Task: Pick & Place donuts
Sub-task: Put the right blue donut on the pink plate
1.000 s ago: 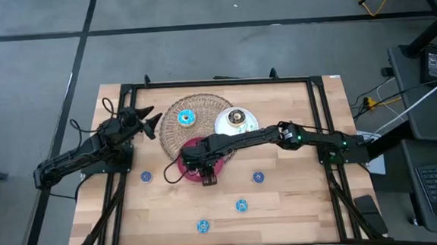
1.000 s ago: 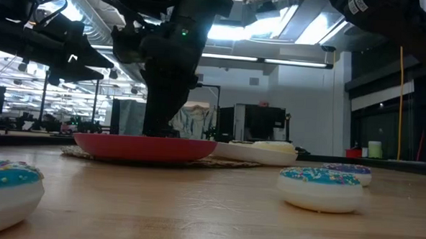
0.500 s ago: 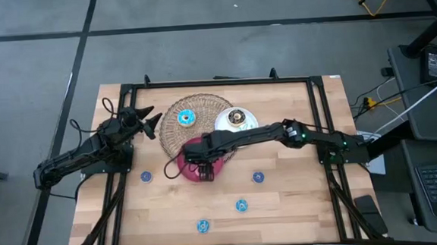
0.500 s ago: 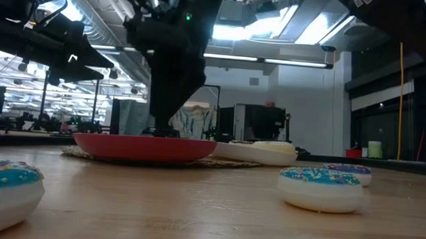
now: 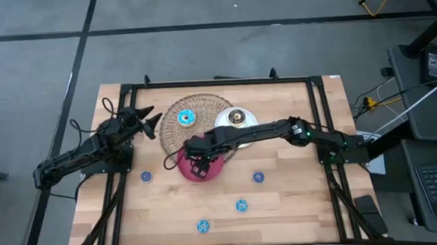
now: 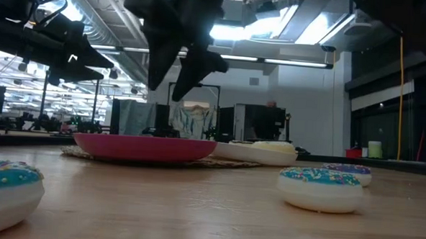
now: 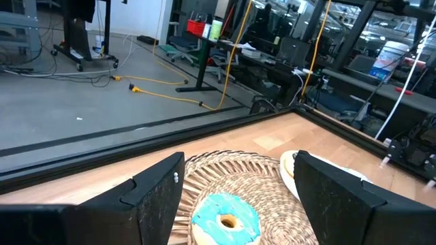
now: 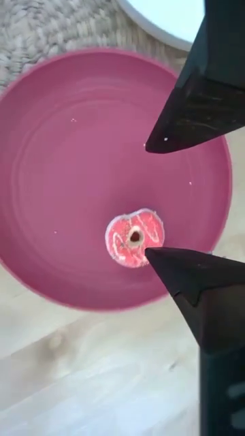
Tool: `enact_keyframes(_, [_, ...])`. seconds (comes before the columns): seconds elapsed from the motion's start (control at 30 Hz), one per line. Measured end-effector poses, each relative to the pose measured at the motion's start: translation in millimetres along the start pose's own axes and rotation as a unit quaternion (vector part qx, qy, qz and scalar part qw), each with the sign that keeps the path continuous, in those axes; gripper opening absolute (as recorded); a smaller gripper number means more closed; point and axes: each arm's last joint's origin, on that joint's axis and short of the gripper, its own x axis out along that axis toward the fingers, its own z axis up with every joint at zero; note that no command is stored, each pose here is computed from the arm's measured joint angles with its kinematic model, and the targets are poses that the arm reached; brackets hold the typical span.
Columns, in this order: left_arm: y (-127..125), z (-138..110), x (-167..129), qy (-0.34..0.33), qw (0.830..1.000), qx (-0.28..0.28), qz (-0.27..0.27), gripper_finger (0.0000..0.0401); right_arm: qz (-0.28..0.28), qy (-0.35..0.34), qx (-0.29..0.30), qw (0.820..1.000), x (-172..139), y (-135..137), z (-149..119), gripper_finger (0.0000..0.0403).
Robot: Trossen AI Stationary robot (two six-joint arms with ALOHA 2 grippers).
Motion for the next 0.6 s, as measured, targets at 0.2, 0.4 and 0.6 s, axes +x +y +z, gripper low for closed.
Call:
enact_keyframes(0.2, [0, 0, 0, 0.0, 1.0, 0.0, 0.0, 0.0267, 0.015, -0.018, 0.096, 0.995, -11, 2, 3, 0.0238])
enact_keyframes(0.4, [0, 0, 0, 0.0, 1.0, 0.0, 0.0, 0.0267, 0.029, -0.03, 0.106, 0.993, -18, 7, 2, 0.0238])
enact_keyframes(0.6, [0, 0, 0, 0.0, 1.0, 0.0, 0.0, 0.0267, 0.063, -0.06, 0.125, 0.988, -21, 11, -5, 0.0238])
